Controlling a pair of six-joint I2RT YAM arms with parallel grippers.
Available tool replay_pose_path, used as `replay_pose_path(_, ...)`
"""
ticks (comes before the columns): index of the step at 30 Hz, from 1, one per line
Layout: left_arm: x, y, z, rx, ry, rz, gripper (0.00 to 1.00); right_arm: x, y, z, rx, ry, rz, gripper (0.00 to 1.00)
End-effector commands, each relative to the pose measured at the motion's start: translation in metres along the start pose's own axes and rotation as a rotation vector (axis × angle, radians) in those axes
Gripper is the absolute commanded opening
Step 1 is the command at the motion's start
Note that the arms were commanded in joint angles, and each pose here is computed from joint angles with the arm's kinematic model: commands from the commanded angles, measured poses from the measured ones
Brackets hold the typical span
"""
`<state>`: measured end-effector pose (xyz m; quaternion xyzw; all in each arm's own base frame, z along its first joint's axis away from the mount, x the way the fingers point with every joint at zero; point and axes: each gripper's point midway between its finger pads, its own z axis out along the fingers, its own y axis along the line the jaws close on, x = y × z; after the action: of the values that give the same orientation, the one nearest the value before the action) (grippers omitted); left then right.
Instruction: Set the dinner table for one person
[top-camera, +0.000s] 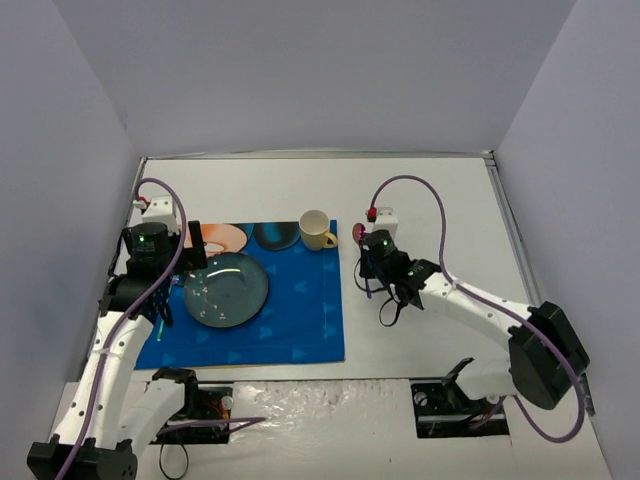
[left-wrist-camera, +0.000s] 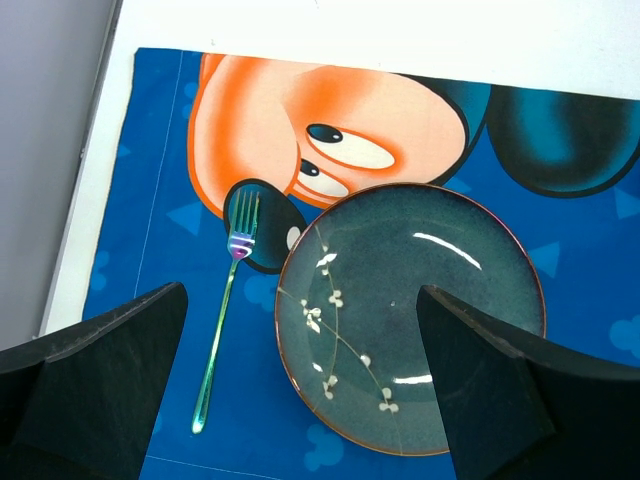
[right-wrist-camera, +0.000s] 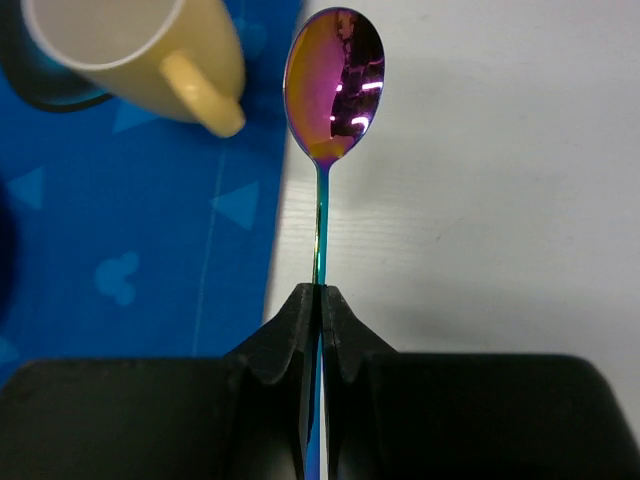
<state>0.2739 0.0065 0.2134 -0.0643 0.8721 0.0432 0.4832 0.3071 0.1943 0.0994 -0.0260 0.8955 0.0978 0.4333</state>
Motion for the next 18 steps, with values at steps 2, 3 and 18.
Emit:
replay_pose_path(2,-0.020,0.006,-0.009,-0.039,-0.074,-0.033,0.97,-0.027,0.053,-0.052,-0.060,-0.151,0.091,0.00)
replay_pose_path(3,-0.019,0.009,-0.009,-0.055,-0.072,-0.038,0.97,-0.029,0.063,-0.058,-0.072,-0.165,0.091,0.00)
replay_pose_path(18,-0.026,0.035,-0.025,-0.188,-0.129,-0.077,0.97,0.013,0.177,-0.031,-0.095,-0.104,0.098,0.00)
